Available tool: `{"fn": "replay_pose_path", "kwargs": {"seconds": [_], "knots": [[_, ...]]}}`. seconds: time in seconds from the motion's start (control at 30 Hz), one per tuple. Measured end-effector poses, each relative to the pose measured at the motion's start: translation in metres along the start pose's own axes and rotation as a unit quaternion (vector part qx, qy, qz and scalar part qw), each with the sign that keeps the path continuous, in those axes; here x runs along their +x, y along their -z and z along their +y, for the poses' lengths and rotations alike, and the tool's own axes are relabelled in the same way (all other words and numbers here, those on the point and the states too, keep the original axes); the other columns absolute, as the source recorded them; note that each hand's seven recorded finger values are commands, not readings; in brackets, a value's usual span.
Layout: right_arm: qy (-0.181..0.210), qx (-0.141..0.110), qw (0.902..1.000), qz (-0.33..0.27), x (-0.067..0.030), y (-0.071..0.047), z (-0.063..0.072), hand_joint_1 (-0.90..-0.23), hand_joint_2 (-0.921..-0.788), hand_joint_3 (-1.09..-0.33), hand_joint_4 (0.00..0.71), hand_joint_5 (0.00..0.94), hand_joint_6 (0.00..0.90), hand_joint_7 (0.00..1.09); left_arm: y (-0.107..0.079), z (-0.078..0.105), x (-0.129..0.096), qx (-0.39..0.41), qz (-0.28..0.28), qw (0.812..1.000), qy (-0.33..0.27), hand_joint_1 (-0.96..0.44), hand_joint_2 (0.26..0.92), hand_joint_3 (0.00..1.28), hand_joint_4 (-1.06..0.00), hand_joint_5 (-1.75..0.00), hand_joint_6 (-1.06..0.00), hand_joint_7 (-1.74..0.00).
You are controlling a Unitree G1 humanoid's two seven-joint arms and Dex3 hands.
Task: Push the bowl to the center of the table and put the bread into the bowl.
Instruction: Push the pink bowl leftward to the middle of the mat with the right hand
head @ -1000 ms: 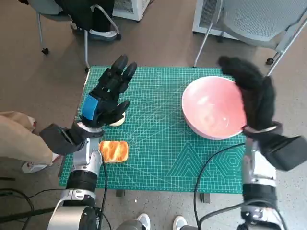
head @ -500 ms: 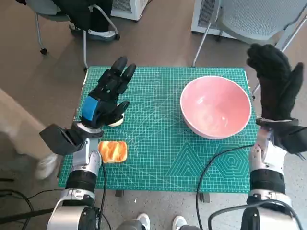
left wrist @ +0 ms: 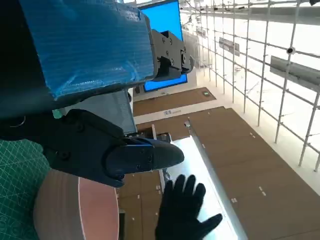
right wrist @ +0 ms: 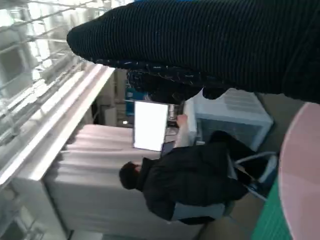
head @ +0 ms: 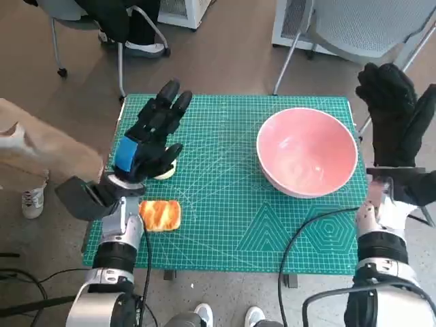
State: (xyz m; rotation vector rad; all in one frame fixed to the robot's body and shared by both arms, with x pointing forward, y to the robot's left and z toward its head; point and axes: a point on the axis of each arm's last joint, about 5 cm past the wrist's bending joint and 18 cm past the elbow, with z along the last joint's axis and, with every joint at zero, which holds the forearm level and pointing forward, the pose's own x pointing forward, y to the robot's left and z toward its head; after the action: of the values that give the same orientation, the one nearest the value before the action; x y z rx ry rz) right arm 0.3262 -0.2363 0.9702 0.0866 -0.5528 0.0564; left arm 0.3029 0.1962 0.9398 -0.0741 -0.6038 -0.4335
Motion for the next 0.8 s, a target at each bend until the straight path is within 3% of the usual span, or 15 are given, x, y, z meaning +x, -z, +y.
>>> {"fn": "replay_pose_path", "kwargs": {"seconds": [0.33, 0.63, 0.8], "knots": [[0.021, -0.010, 0.9979, 0.060, -0.0045, 0.007, -0.005, -0.730, -0.921, -0.824, 0.142, 0.000, 0.082, 0.29, -0.001, 0.001, 0.000, 0.001, -0.004, 1.000, -0.001, -0.59, 0.921, 0.41, -0.16, 0.00, -0.24, -0.02], [0.043, -0.021, 0.9924, 0.113, -0.0095, 0.011, -0.011, -0.774, -0.921, -0.817, 0.136, 0.000, 0.104, 0.27, -0.002, 0.003, -0.001, 0.001, -0.007, 1.000, -0.003, -0.59, 0.921, 0.41, -0.16, 0.00, -0.25, -0.02], [0.052, -0.026, 0.9889, 0.136, -0.0110, 0.014, -0.011, -0.746, -0.921, -0.817, 0.135, 0.000, 0.110, 0.26, -0.002, 0.004, -0.001, -0.001, -0.007, 1.000, -0.004, -0.59, 0.921, 0.41, -0.16, 0.00, -0.25, -0.02]]}}
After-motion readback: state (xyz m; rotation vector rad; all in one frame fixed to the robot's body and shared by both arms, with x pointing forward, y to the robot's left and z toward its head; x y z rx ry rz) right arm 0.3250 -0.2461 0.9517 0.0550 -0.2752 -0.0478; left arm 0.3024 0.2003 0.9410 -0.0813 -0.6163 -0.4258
